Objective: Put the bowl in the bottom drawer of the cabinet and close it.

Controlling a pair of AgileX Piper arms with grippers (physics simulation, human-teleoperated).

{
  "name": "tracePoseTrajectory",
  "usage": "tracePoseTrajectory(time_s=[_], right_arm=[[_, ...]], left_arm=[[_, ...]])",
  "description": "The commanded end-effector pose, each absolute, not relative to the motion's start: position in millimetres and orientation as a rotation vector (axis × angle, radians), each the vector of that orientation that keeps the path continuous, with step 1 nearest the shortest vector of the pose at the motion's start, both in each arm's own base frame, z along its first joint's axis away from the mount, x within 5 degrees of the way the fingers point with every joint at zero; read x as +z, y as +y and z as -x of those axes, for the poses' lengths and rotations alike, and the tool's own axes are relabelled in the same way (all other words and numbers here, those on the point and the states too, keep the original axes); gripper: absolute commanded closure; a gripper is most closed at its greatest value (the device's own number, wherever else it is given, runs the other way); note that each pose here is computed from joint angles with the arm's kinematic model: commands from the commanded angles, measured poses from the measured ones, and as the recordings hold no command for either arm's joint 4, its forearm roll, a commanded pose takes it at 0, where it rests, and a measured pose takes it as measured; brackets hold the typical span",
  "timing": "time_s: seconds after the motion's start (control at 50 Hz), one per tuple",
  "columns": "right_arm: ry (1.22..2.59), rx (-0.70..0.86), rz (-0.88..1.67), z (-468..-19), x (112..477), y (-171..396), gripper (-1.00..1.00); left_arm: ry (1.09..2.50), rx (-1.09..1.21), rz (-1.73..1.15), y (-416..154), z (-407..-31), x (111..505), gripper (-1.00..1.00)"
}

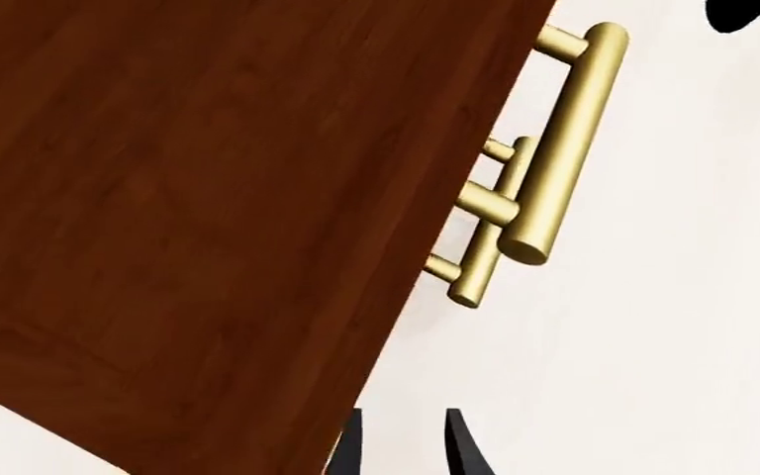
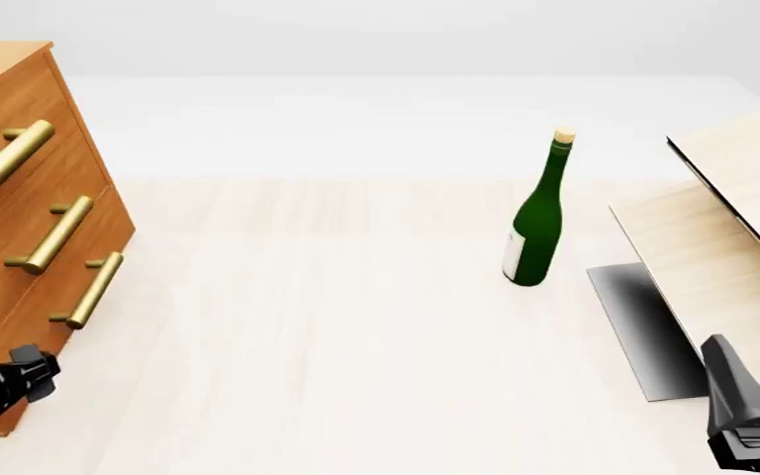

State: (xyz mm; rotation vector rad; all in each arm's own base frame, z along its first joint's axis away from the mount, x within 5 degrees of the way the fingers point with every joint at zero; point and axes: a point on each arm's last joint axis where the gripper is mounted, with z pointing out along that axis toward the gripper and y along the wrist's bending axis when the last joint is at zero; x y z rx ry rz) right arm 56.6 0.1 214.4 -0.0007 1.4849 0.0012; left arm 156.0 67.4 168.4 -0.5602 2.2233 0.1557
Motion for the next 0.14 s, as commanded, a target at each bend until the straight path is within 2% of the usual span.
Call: tracePoseTrajectory(time_s=[0.02,0.14], right_arm=[[1.485,0.001,0.001,-56.6,214.4,0.1,-1.00],[1.485,0.001,0.001,-56.6,214.4,0.1,-1.00]], left_arm=[[2.110,0.350,0.618,98.6,-146.0,194.5,-1.00],[2.125,0.393,0.522,98.6,-149.1,190.7,-1.00]])
